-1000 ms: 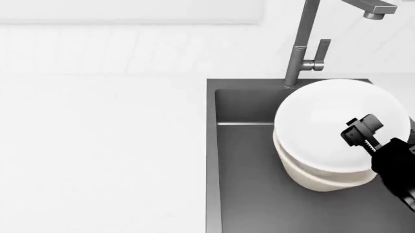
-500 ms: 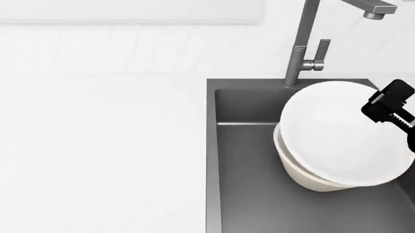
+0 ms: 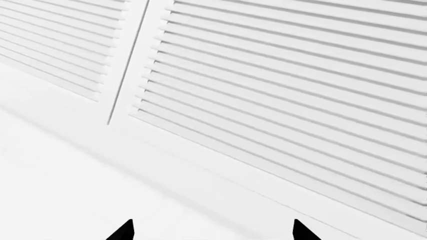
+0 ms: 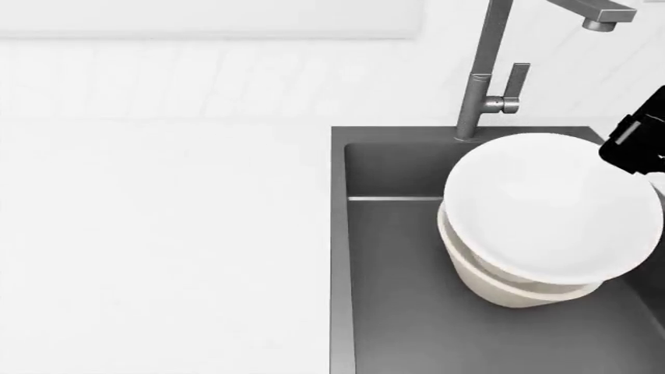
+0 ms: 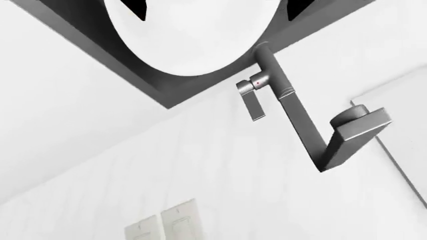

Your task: Stack the bowls in the sink.

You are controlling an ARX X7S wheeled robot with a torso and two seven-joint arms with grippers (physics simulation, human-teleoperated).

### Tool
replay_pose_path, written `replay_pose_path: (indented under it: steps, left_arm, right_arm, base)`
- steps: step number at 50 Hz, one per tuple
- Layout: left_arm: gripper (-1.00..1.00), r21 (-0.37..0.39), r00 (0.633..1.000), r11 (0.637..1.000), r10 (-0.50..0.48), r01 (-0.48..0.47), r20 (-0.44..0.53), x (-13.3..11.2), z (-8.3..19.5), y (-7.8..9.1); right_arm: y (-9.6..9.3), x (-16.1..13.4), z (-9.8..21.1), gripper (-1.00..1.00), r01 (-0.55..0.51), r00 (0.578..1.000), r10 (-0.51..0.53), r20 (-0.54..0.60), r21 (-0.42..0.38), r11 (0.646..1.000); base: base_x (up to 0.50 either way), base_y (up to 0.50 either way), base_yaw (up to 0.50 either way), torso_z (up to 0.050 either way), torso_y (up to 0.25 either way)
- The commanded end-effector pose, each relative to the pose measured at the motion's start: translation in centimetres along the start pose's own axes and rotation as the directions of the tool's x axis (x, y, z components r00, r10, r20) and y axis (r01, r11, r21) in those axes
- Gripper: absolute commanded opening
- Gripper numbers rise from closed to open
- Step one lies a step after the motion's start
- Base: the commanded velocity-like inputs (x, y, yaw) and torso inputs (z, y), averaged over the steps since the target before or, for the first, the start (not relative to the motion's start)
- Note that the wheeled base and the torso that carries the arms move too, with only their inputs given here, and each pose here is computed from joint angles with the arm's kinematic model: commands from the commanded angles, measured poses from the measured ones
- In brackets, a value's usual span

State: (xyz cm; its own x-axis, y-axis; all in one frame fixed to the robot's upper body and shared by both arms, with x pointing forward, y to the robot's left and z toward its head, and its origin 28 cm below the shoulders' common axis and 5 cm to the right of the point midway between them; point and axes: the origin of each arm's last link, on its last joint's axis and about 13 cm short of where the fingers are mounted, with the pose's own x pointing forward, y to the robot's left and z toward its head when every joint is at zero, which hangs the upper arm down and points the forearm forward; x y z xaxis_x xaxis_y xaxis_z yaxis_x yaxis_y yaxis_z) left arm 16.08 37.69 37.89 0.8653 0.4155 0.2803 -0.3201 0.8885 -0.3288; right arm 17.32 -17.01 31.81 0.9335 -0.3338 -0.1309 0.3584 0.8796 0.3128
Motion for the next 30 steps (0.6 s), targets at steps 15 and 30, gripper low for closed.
replay_pose_path:
  steps: [15,30]
  left_arm:
    - [1.0,-0.001,1.0,1.0,-0.012,0.012,0.001,0.2,0.3,-0.2]
    - [1.0,-0.004,1.0,1.0,-0.012,0.012,0.003,-0.1,0.2,-0.1]
  right_arm:
    - [1.6,-5.7,1.2,1.0,-0.099,0.987,0.117,0.107,-0.162,0.982]
    - [1.9,-8.7,1.7,1.0,-0.139,0.972,0.176,0.156,-0.227,0.964]
  base:
    - [0.0,0.0,0.0,0.0,0.0]
    - [0.0,0.0,0.0,0.0,0.0]
